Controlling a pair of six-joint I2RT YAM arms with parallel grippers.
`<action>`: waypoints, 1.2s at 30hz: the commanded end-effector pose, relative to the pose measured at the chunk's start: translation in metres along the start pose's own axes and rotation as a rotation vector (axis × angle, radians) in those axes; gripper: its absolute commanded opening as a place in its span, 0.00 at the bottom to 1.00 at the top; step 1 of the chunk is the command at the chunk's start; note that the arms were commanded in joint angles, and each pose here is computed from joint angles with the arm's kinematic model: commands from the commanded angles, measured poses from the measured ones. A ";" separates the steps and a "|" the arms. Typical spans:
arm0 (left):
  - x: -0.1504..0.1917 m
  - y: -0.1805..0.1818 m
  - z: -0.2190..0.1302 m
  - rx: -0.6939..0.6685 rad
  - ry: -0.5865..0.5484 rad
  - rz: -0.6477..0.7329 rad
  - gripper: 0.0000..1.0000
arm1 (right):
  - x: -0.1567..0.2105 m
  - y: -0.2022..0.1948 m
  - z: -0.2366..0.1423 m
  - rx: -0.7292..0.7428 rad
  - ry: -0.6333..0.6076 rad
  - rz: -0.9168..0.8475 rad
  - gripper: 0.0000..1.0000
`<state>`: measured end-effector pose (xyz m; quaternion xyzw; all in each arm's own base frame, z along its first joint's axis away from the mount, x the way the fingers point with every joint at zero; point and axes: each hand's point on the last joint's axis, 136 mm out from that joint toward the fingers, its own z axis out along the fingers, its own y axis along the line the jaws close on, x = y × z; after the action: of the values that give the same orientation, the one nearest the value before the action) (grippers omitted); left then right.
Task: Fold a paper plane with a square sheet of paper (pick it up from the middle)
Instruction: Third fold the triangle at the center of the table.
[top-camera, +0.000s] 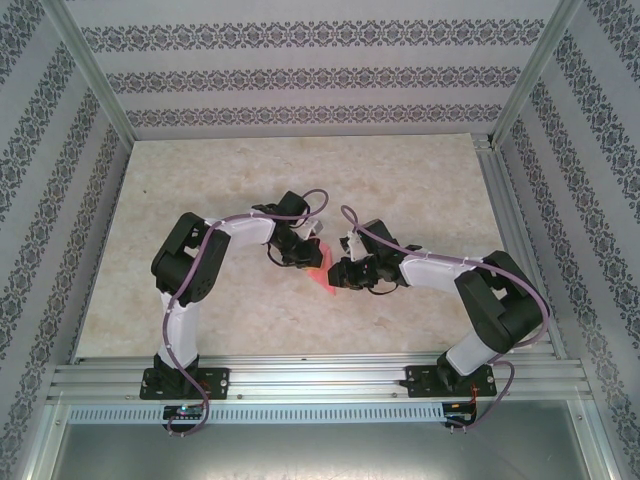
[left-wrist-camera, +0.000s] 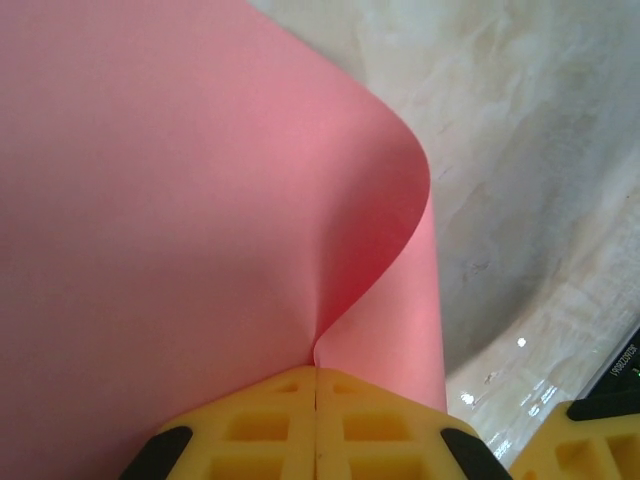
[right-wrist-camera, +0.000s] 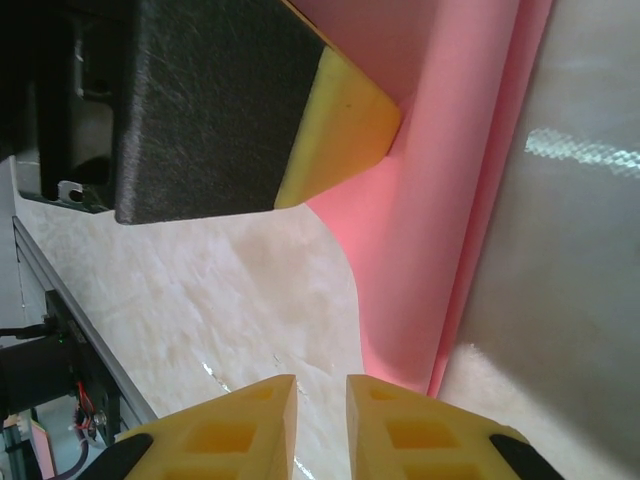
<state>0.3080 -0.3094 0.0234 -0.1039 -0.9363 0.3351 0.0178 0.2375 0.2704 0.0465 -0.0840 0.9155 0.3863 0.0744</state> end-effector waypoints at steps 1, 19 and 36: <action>-0.008 0.000 -0.003 0.003 0.001 0.048 0.09 | -0.001 0.004 0.006 -0.012 0.007 -0.020 0.20; -0.013 0.012 0.003 0.000 0.027 0.044 0.09 | 0.002 -0.006 0.013 0.002 0.009 0.010 0.20; -0.010 0.017 0.005 -0.024 0.053 0.058 0.10 | -0.012 -0.006 0.010 -0.003 -0.020 0.019 0.20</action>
<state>0.3209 -0.3083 0.0207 -0.1352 -0.9315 0.3371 0.0209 0.2416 0.2741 0.0404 -0.0818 0.9152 0.3876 0.0744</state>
